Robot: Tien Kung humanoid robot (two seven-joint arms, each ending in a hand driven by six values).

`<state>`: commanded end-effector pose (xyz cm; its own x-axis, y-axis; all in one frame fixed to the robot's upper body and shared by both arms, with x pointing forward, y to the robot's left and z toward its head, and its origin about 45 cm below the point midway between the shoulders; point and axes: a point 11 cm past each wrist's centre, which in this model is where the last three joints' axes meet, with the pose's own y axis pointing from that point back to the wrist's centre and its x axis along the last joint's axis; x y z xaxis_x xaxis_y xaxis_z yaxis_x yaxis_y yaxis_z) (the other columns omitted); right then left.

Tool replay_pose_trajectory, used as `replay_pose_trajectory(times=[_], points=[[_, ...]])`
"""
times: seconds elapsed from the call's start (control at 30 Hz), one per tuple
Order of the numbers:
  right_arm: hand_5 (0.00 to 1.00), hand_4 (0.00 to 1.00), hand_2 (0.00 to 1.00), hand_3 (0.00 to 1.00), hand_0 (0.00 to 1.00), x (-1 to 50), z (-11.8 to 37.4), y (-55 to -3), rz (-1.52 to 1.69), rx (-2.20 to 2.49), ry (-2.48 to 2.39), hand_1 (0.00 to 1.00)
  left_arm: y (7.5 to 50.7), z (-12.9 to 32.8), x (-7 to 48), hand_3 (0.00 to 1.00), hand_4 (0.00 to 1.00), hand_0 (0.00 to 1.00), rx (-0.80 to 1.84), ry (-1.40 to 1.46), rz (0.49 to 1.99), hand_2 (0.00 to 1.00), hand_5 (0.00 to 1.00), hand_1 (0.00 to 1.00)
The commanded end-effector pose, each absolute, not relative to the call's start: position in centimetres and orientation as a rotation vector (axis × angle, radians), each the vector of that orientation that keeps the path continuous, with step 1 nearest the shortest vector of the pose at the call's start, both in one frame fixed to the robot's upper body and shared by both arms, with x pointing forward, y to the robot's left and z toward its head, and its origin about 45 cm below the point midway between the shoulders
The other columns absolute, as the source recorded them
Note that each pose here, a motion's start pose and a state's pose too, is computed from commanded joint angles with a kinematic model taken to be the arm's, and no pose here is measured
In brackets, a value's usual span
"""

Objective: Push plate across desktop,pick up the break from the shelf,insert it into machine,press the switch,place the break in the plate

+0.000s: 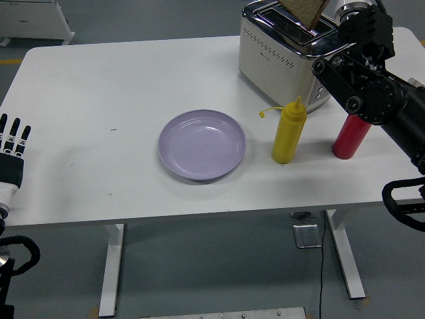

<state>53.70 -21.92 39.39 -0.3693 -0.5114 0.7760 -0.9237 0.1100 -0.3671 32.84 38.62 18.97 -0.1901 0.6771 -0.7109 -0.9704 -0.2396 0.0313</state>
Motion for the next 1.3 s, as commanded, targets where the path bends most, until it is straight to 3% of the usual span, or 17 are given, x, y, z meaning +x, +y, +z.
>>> replay_pose_trajectory(times=[0.57, 0.6, 0.77, 0.8, 0.97, 1.0, 1.17, 1.2, 1.3], points=[[0.002, 0.122, 0.399, 0.492, 0.333, 53.8, 37.7, -22.2, 1.145, 1.393, -1.887, 0.341, 38.4, 18.9, 32.9, 0.852, 0.590, 0.870, -0.691, 0.588, 1.716, 0.931, 0.998, 0.873], [0.002, 0.132, 0.456, 0.505, 0.392, 53.8, 37.6, -22.2, 1.142, 1.393, -1.883, 0.405, 38.4, 18.9, 32.9, 0.852, 0.588, 0.869, -0.691, 0.588, 1.716, 0.933, 0.998, 0.872], [0.002, 0.132, 0.456, 0.505, 0.392, 53.9, 37.0, -22.3, 1.115, 1.406, -1.850, 0.405, 38.4, 18.8, 32.9, 0.852, 0.588, 0.869, -0.690, 0.589, 1.717, 0.933, 0.998, 0.872], [0.107, 0.337, 0.560, 0.556, 0.483, 54.0, 37.0, -22.3, 1.113, 1.407, -1.847, 0.523, 38.4, 18.8, 32.9, 0.853, 0.588, 0.869, -0.690, 0.590, 1.717, 0.932, 0.998, 0.872], [0.107, 0.337, 0.560, 0.556, 0.483, 54.1, 36.3, -22.2, 1.094, 1.429, -1.783, 0.523, 38.4, 18.8, 32.9, 0.853, 0.588, 0.869, -0.688, 0.591, 1.717, 0.932, 0.998, 0.872], [0.284, 0.672, 0.928, 0.936, 0.827, 54.1, 36.3, -22.2, 1.098, 1.434, -1.778, 0.829, 38.4, 18.8, 32.9, 0.854, 0.588, 0.869, -0.688, 0.590, 1.717, 0.932, 0.998, 0.871], [0.284, 0.672, 0.928, 0.936, 0.827, 54.2, 36.4, -22.1, 1.128, 1.461, -1.757, 0.829, 38.4, 18.8, 32.9, 0.854, 0.588, 0.869, -0.689, 0.588, 1.718, 0.932, 0.998, 0.871], [0.343, 0.760, 0.998, 0.998, 0.912, 54.2, 36.5, -22.0, 1.134, 1.465, -1.755, 0.890, 38.4, 18.8, 32.9, 0.854, 0.587, 0.866, -0.689, 0.588, 1.718, 0.932, 0.998, 0.870], [0.343, 0.760, 0.998, 0.998, 0.912, 54.2, 36.6, -22.0, 1.145, 1.474, -1.752, 0.890, 38.5, 18.8, 32.9, 0.854, 0.587, 0.866, -0.690, 0.588, 1.718, 0.932, 0.998, 0.870]])
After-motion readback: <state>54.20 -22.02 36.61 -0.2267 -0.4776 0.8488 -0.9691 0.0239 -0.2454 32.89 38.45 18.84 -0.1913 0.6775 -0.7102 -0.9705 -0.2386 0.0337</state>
